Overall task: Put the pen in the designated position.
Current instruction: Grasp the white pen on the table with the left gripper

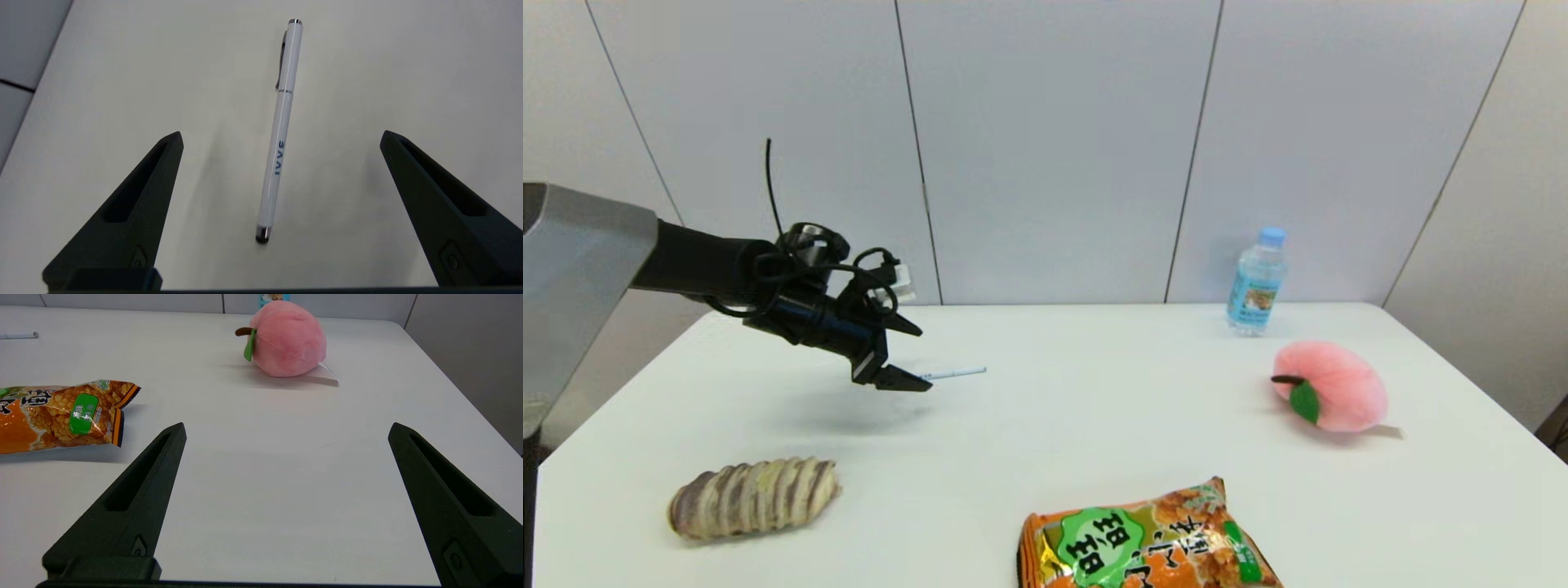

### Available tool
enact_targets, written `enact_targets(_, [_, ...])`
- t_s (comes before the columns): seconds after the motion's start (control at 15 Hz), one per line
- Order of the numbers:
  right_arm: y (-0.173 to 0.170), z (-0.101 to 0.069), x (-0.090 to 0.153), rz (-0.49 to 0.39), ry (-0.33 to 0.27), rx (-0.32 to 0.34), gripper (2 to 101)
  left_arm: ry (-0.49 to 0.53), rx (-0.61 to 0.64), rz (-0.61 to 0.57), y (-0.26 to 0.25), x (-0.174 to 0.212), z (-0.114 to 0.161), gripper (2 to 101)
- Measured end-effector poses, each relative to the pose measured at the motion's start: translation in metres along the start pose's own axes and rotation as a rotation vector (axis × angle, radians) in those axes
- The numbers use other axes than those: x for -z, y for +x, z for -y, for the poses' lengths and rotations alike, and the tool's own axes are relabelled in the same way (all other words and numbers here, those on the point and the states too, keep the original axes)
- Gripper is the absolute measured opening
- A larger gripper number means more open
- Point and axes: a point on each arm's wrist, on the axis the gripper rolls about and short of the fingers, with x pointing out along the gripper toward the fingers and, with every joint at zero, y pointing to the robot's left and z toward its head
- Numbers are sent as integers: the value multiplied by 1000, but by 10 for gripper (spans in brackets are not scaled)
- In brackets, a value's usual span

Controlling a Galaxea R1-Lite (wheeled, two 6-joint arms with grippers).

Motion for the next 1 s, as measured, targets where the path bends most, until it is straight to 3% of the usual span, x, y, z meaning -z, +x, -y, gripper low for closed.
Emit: enact_targets(1.0, [0, 0, 0, 0, 0, 0, 980, -54, 56, -19, 38, 14, -8, 979])
